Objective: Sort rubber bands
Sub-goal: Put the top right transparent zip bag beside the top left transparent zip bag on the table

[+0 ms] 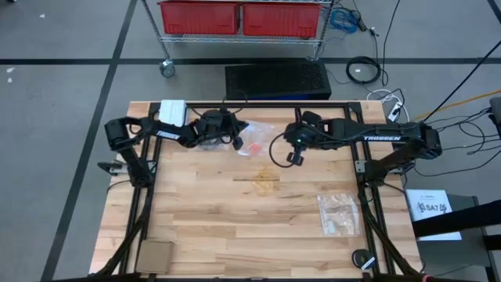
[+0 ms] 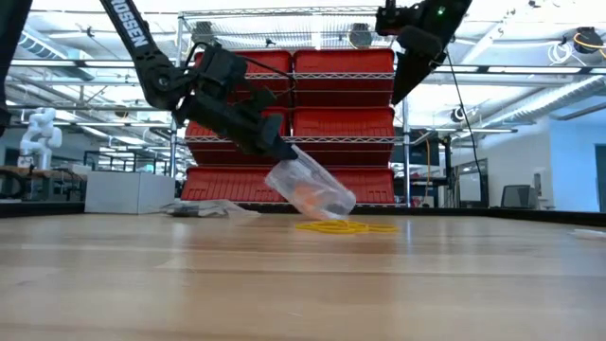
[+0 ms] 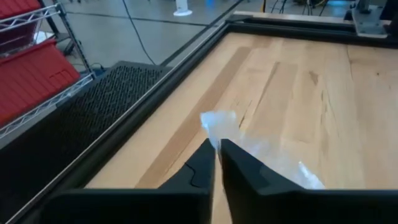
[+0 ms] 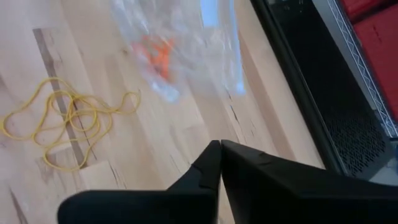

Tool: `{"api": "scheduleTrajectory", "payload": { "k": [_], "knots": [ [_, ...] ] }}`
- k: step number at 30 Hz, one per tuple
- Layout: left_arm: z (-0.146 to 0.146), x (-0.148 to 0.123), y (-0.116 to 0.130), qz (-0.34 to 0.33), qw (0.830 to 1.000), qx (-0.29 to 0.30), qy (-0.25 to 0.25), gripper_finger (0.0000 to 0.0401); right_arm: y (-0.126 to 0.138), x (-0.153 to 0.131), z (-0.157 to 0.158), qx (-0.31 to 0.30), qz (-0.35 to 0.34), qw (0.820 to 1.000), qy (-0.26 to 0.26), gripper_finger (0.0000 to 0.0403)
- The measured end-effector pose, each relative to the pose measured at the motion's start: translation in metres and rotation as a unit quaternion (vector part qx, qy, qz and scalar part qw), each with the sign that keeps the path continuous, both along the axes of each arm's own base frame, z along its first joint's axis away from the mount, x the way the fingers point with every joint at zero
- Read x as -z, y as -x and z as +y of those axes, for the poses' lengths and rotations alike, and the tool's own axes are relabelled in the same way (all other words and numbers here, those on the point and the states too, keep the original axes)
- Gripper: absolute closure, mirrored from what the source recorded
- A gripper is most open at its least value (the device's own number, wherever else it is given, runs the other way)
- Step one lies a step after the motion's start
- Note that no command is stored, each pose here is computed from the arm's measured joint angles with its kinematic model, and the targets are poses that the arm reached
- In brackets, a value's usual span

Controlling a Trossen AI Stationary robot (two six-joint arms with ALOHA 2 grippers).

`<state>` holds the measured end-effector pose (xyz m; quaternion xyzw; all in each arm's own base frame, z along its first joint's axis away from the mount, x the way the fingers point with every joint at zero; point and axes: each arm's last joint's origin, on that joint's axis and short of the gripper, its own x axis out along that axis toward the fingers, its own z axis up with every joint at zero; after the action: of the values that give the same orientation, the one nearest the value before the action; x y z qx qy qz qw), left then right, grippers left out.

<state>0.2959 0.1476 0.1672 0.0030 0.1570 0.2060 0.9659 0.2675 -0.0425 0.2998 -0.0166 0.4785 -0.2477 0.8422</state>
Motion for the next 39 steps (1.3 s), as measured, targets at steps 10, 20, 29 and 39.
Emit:
{"api": "scheduleTrajectory", "payload": {
  "k": [10, 20, 29, 39],
  "knots": [
    [0.004, -0.008, 0.0, -0.011, 1.0, -0.006, -0.006, 0.0256, -0.016, 0.014, -0.002, 0.004, -0.003, 1.0, -0.004, 0.0402],
    [0.004, -0.042, 0.028, 0.059, 0.998, -0.017, -0.022, 0.0227, -0.002, 0.084, -0.01, -0.001, 0.017, 0.998, -0.064, 0.0403],
    [-0.015, -0.032, 0.027, 0.116, 0.992, 0.041, 0.013, 0.0297, -0.016, 0.108, -0.014, 0.007, -0.124, 0.99, -0.062, 0.0403],
    [-0.027, -0.035, 0.035, 0.101, 0.995, 0.004, -0.007, 0.0393, -0.044, 0.152, -0.057, 0.02, -0.156, 0.985, -0.068, 0.0403]
  ]
}}
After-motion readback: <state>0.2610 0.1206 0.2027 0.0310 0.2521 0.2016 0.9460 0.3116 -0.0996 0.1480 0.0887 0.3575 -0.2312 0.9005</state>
